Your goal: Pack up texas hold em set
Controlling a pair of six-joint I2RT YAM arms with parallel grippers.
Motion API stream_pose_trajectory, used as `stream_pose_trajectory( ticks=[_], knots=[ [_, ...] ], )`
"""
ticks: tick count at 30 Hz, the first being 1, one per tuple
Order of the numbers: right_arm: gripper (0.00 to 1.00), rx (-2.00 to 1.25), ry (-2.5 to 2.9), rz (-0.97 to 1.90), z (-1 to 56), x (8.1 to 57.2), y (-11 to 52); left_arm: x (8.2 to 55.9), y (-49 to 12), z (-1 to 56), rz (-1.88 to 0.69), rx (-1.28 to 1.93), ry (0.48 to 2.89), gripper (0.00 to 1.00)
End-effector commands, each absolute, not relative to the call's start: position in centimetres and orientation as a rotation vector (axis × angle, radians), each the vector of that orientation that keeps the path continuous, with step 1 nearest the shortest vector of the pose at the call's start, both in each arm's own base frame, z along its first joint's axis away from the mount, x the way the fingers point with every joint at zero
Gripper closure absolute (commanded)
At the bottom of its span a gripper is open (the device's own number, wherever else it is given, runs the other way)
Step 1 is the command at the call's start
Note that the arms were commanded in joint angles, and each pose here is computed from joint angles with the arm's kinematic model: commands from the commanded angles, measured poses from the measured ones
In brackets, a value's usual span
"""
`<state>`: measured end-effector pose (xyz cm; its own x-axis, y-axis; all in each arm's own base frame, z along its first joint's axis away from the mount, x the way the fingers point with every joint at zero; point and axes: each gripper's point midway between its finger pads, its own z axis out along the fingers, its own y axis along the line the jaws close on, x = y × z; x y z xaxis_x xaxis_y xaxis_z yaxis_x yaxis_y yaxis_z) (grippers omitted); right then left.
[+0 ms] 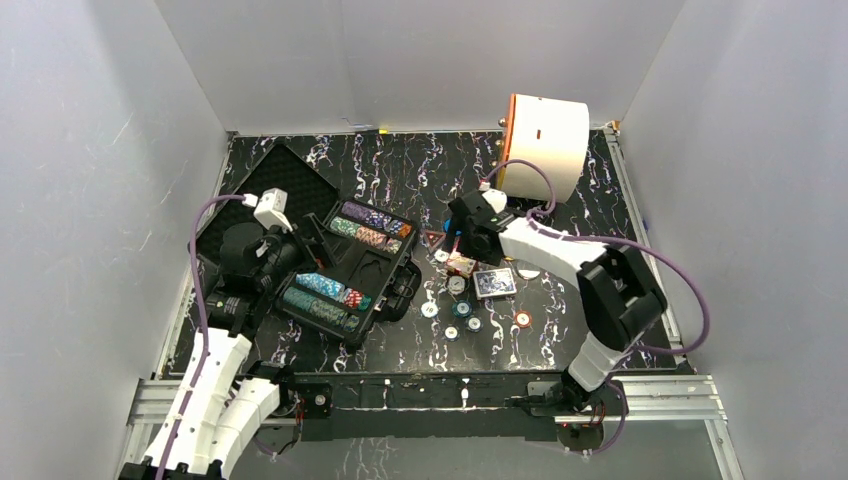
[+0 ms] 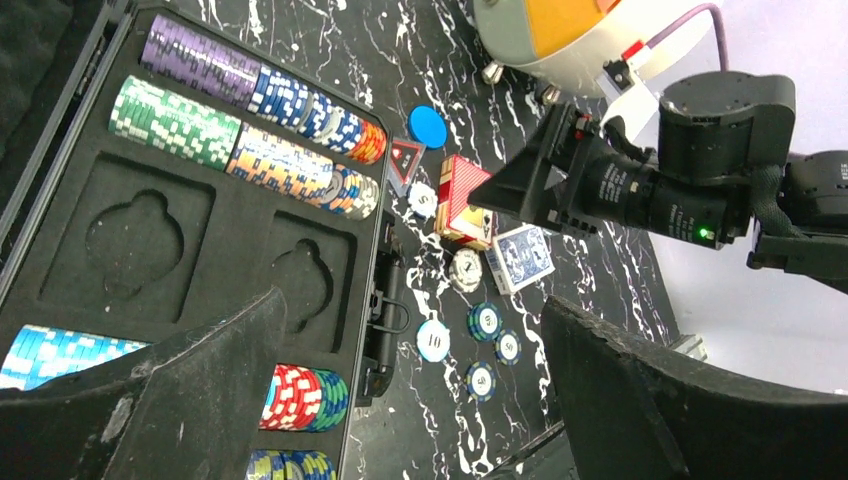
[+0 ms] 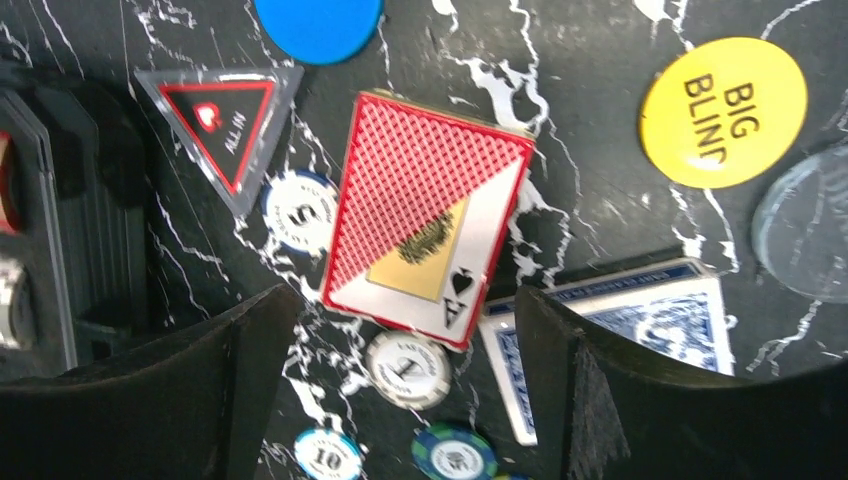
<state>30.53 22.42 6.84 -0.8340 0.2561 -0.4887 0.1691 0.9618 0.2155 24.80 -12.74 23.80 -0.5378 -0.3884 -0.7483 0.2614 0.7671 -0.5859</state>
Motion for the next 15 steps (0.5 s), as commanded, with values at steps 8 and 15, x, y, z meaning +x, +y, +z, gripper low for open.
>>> stream_pose_trajectory(
  ticks=[8, 15],
  knots=[
    [0.11, 0.515, 2.486, -0.090, 4.5, 33.7, 21.4, 26.0, -12.8, 22.8, -0.826, -0.119, 2.003, 0.02],
    [0.17, 0.456, 2.536, -0.083, 2.5, 34.0, 22.5, 26.2, -12.6, 22.1, -0.816, -0.146, 2.026, 0.02]
  ],
)
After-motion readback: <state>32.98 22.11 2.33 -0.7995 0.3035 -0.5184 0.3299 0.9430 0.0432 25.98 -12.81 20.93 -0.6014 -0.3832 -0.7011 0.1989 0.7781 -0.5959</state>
